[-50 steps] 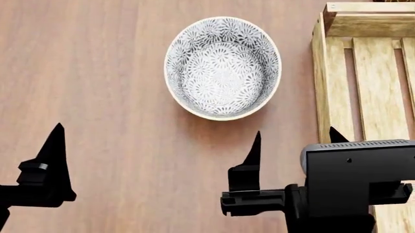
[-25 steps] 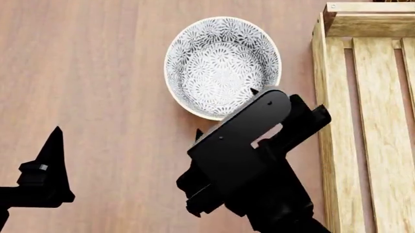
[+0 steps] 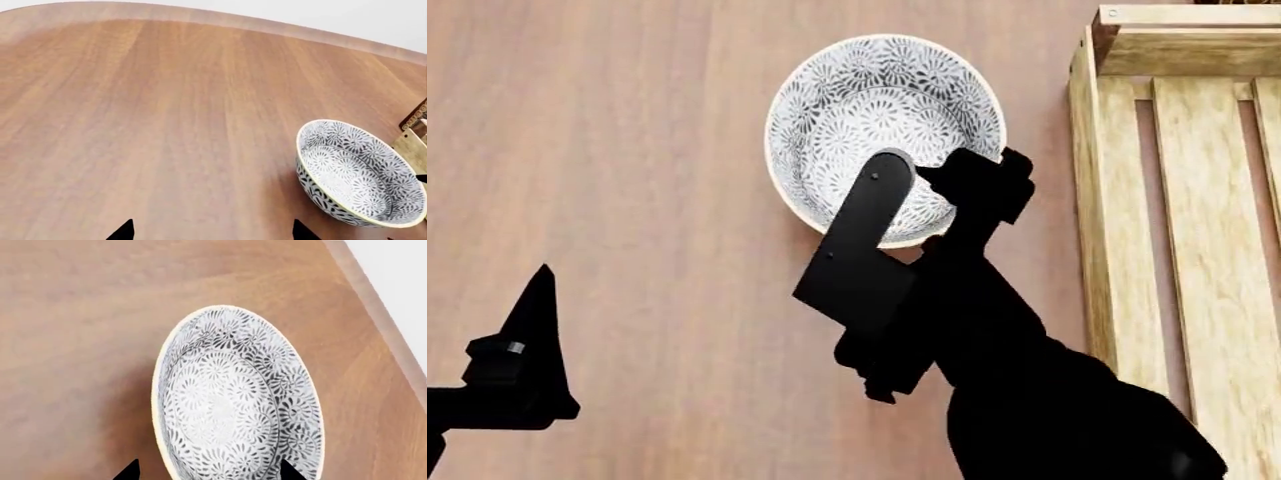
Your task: Pick up the bowl on the left and put it in the tray.
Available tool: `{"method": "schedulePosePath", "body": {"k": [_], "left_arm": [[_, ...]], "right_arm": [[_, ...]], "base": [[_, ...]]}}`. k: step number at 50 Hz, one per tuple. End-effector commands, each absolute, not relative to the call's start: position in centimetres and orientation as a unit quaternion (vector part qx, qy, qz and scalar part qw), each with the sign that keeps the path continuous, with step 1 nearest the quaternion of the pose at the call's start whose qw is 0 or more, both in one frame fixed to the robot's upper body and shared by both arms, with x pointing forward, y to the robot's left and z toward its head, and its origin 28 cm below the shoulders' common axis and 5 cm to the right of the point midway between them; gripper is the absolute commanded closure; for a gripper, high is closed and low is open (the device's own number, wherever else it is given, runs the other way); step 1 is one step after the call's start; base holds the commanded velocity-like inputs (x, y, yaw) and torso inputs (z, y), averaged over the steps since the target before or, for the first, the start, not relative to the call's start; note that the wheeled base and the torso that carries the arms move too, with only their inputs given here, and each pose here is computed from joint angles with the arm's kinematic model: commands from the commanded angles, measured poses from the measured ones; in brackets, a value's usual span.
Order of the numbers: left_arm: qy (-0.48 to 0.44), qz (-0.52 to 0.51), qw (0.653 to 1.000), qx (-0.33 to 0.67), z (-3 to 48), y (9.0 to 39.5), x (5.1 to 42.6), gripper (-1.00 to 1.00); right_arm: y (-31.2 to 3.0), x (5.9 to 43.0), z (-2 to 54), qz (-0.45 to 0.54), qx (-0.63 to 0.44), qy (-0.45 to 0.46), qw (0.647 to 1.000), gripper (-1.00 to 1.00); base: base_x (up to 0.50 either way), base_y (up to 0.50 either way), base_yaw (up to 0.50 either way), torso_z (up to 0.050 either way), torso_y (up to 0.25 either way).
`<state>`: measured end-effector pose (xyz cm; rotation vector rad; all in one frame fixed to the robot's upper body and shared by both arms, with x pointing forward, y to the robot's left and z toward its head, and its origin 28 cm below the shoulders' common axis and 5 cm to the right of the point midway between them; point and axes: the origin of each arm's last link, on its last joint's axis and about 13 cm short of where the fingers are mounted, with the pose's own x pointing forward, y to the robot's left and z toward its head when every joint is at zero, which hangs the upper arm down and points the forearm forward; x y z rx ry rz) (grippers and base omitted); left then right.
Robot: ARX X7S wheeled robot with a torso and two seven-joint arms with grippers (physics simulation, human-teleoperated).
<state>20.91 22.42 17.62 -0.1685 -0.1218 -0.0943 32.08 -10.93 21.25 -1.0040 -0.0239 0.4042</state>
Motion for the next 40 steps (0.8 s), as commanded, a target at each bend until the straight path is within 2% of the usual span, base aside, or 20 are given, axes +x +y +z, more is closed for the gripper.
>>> {"method": "schedulePosePath", "body": {"k": [1, 14, 15, 31, 40], "left_arm": [[-0.061, -0.049, 0.994, -0.083, 17.6, 22.4, 20.9, -1.0], [-0.062, -0.043, 0.994, -0.085, 17.6, 22.7, 21.0, -1.0], [-0.062, -0.043, 0.994, -0.085, 17.6, 22.8, 21.0, -1.0], [-0.061, -0.043, 0.994, -0.086, 17.5, 22.7, 20.9, -1.0], [-0.061, -0.043, 0.994, -0.085, 17.5, 22.7, 20.9, -1.0]], "right_arm": [[-11.1, 34.7, 20.5, 0.208, -0.524, 0.013, 0.826, -1.0], [-10.6, 36.0, 18.8, 0.211, -0.537, 0.026, 0.816, -1.0], [-10.6, 36.0, 18.8, 0.21, -0.538, 0.026, 0.816, 1.0], [-11.1, 36.4, 18.4, 0.194, -0.549, 0.023, 0.813, 1.0], [-11.1, 35.3, 20.7, 0.191, -0.558, -0.009, 0.807, 1.0]], "base": [[0.0, 0.0, 0.0, 0.0, 0.0], [0.0, 0.0, 0.0, 0.0, 0.0], [0.0, 0.0, 0.0, 0.0, 0.0], [0.0, 0.0, 0.0, 0.0, 0.0], [0.0, 0.0, 0.0, 0.0, 0.0]]}}
